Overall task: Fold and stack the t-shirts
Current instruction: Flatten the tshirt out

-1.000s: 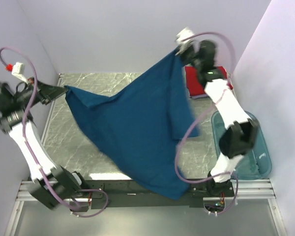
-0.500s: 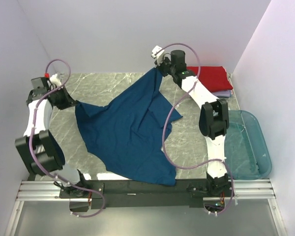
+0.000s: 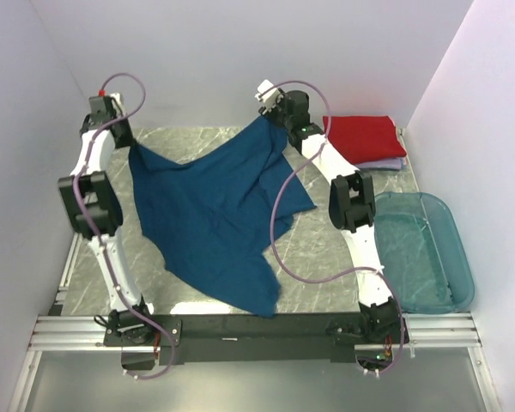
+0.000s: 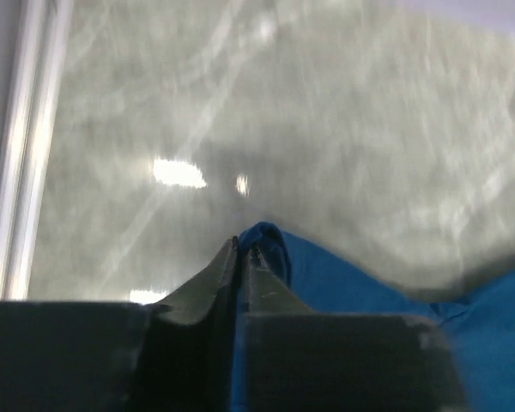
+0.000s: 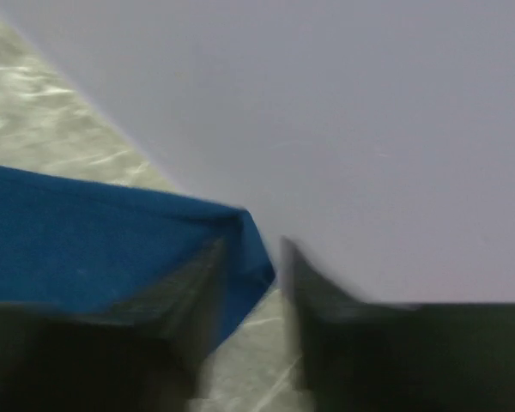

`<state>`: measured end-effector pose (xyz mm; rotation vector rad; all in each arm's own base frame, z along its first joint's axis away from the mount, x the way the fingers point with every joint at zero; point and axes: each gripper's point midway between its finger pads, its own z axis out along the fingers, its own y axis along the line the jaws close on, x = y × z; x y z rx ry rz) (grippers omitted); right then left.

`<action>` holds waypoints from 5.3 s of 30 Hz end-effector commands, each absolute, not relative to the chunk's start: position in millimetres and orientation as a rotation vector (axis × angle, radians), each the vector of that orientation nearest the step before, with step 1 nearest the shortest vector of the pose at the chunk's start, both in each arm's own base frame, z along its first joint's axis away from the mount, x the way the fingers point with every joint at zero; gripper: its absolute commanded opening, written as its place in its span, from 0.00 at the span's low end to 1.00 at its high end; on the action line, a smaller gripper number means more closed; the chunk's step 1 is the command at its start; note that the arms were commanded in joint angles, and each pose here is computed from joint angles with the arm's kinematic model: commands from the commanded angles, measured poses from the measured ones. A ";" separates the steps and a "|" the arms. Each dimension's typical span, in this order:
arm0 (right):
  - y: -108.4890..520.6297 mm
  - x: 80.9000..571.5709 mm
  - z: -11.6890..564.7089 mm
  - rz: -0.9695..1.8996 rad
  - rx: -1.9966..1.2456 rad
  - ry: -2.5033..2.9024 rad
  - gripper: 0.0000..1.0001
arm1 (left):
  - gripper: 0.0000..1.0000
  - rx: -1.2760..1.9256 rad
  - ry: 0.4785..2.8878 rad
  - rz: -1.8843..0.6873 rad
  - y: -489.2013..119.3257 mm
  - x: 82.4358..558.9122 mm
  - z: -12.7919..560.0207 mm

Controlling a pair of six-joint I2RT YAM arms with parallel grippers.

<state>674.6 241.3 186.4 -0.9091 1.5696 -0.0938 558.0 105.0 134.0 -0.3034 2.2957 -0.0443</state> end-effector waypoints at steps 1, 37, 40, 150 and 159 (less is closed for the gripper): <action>235.1 695.3 228.4 -0.248 -0.805 1.450 0.64 | 0.17 -0.320 2.217 0.052 123.2 599.3 155.3; 158.2 407.1 72.6 0.463 -1.004 2.747 0.54 | 0.58 0.826 2.883 -0.251 -41.0 260.1 34.3; 154.5 407.7 60.5 0.413 -1.000 2.760 0.54 | 0.58 0.832 2.909 -0.240 -37.6 257.7 27.1; 102.6 304.0 31.4 0.093 -1.301 2.908 0.24 | 0.47 1.808 2.229 -0.387 -78.6 217.7 73.1; 93.7 280.0 25.1 0.111 -1.305 2.945 0.24 | 0.50 1.390 2.459 -0.412 -69.9 293.7 56.8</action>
